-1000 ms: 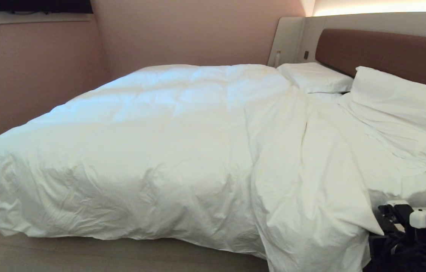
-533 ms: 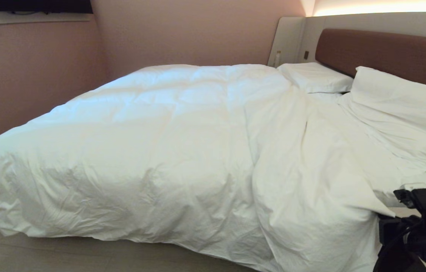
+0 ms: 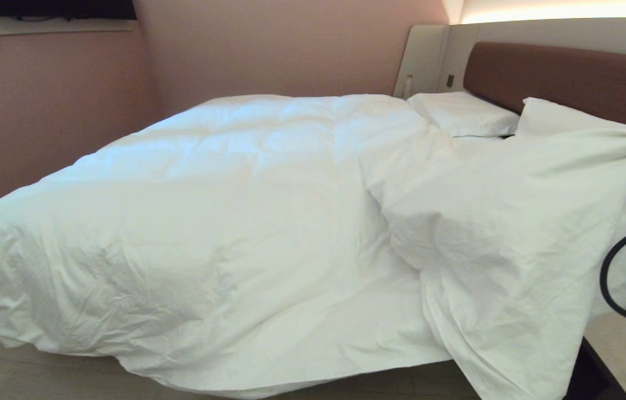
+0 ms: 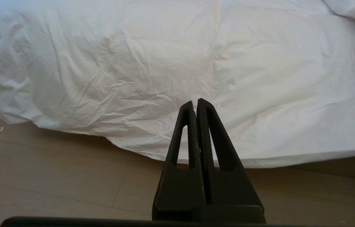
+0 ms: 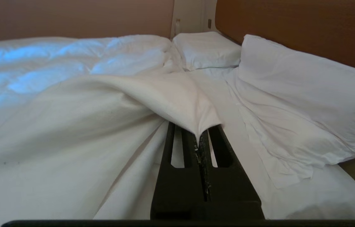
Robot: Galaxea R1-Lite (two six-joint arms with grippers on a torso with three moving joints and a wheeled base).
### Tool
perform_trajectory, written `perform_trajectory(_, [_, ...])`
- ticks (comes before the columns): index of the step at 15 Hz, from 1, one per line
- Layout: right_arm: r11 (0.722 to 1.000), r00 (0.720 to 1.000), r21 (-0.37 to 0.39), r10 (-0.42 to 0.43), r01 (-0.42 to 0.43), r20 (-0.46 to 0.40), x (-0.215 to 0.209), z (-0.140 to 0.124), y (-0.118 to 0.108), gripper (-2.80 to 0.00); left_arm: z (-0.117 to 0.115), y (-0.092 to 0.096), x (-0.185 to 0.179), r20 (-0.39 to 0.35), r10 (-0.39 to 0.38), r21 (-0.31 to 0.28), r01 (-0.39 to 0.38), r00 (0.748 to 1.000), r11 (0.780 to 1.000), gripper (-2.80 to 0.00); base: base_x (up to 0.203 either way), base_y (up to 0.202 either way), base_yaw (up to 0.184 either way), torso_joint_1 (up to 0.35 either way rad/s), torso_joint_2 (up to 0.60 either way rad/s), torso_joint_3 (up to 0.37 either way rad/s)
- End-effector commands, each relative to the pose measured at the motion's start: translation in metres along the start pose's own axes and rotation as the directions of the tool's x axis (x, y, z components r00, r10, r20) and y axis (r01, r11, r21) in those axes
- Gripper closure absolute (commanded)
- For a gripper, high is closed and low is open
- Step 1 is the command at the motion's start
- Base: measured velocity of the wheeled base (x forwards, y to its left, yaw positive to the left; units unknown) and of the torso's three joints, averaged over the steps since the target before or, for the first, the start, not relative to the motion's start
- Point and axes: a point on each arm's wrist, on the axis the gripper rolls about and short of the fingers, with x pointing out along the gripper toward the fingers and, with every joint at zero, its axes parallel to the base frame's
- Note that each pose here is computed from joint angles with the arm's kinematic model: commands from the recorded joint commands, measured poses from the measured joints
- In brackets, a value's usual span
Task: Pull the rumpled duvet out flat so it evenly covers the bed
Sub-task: Flatten the corners of the folded blanket
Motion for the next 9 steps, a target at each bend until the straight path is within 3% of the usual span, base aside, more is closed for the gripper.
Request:
perform_trajectory(1, [0.994, 0.697, -0.084, -0.013, -0.068, -0.717, -0.052, -0.061, -0.005, 0.0, 0.0, 0.0, 0.0, 0.001, 0.001, -0.001, -0.001, 1.0, 1.0, 0.0, 0.0, 0.0, 0.0, 0.0, 0.0, 0.0])
perform_trajectory(2, [0.994, 0.69, -0.084, -0.013, -0.069, -0.724, -0.061, -0.061, -0.007, 0.0, 0.0, 0.0, 0.0, 0.001, 0.001, -0.001, -0.001, 1.0, 1.0, 0.0, 0.0, 0.0, 0.0, 0.0, 0.0, 0.0])
perform_trajectory(4, [0.993, 0.634, -0.088, -0.016, -0.081, -0.773, -0.08, -0.063, -0.01, 0.0, 0.0, 0.0, 0.0, 0.001, 0.001, -0.001, -0.001, 1.0, 1.0, 0.0, 0.0, 0.0, 0.0, 0.0, 0.0, 0.0])
perform_trajectory(7, [0.992, 0.588, -0.09, -0.02, -0.091, -0.809, -0.095, -0.067, -0.012, 0.0, 0.0, 0.0, 0.0, 0.001, 0.001, -0.001, -0.001, 1.0, 1.0, 0.0, 0.0, 0.0, 0.0, 0.0, 0.0, 0.0])
perform_trajectory(9, [0.99, 0.536, -0.099, -0.027, -0.105, -0.844, -0.107, -0.079, -0.013, 0.0, 0.0, 0.0, 0.0, 0.001, 0.001, -0.001, -0.001, 1.0, 1.0, 0.0, 0.0, 0.0, 0.0, 0.0, 0.0, 0.0])
